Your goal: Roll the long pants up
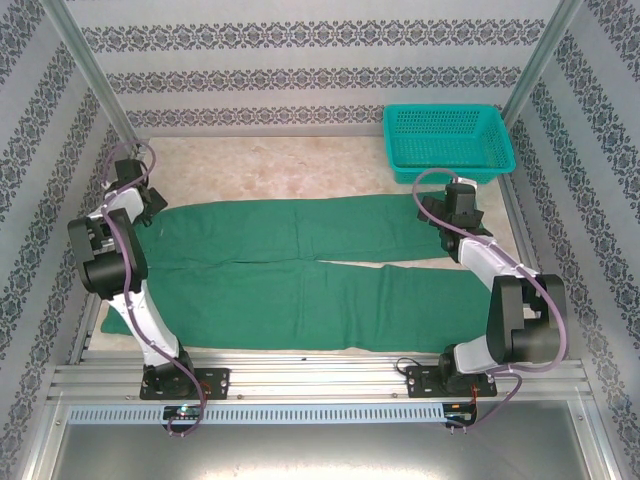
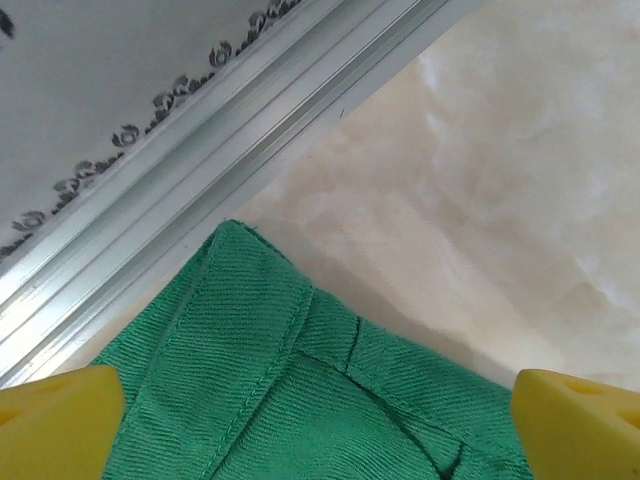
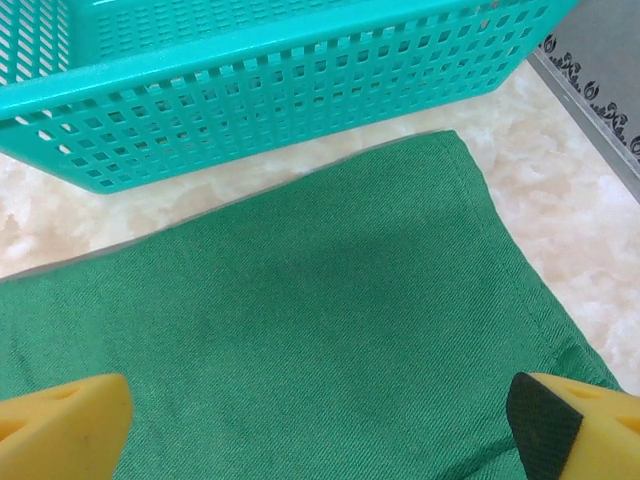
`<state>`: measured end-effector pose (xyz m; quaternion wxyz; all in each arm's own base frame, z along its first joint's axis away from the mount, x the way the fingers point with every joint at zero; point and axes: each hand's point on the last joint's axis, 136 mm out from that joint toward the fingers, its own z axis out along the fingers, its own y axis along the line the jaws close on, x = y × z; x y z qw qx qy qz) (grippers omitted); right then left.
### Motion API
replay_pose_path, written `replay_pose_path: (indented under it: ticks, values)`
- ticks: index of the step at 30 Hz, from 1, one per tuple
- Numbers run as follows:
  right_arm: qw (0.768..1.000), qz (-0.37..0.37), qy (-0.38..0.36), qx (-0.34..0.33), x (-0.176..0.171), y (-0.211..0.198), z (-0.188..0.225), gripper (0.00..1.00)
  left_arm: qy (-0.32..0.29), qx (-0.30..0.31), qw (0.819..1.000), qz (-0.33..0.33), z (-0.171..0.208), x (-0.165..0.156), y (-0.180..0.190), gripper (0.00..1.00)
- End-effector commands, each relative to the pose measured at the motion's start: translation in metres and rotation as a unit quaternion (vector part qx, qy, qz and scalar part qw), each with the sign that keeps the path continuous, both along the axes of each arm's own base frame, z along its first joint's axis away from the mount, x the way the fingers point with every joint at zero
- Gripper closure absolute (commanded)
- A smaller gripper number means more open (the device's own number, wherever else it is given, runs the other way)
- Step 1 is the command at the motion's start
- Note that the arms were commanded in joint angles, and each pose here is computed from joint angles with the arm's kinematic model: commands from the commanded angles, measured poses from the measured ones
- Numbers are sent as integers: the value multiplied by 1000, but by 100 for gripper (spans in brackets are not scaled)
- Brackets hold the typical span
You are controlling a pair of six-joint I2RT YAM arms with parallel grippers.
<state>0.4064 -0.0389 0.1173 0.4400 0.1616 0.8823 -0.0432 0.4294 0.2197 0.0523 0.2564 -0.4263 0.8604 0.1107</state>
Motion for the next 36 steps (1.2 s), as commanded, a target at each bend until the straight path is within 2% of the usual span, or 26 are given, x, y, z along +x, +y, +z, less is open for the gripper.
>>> replay_pose_path:
  ticks: [1, 6, 16, 17, 18, 19, 20, 21, 22, 29, 33, 36]
  values:
    - [1000, -8, 3, -3, 6, -5, 3, 2, -21, -41, 998, 33, -5, 0, 11, 0]
    - [1000, -10, 6, -5, 7, -6, 1, 2, -34, -76, 995, 46, -17, 4, 19, 0]
    - [999, -32, 13, -18, 10, -16, 3, 2, -9, -139, 990, 9, -40, 35, 12, 2]
    - [999, -36, 13, -19, 10, -17, 3, 2, -11, -143, 990, 5, -41, 36, 10, 9]
    - [999, -42, 12, -18, 10, -20, 5, 2, -13, -147, 989, 2, -41, 35, 10, 20]
    - [999, -49, 12, -15, 9, -22, 5, 2, -14, -150, 989, -1, -43, 34, 7, 40]
    - [998, -53, 11, -12, 9, -24, 5, 2, -13, -151, 988, -1, -44, 33, 6, 71]
    - [998, -57, 10, -8, 9, -26, 6, 2, -11, -151, 988, 2, -45, 30, 6, 95]
    - [998, -59, 11, -4, 9, -27, 5, 2, -8, -150, 989, 4, -45, 27, 5, 100]
    - [995, -99, 21, 5, 4, -46, 2, 2, -8, -122, 992, 12, -32, 9, 6, 100]
    - [983, -159, 92, 21, 1, -76, -17, 2, -19, -119, 993, 5, -17, 4, 1, 100]
    - [978, -163, 121, 46, 10, -83, -31, 2, -26, -114, 993, 3, -11, -1, -1, 100]
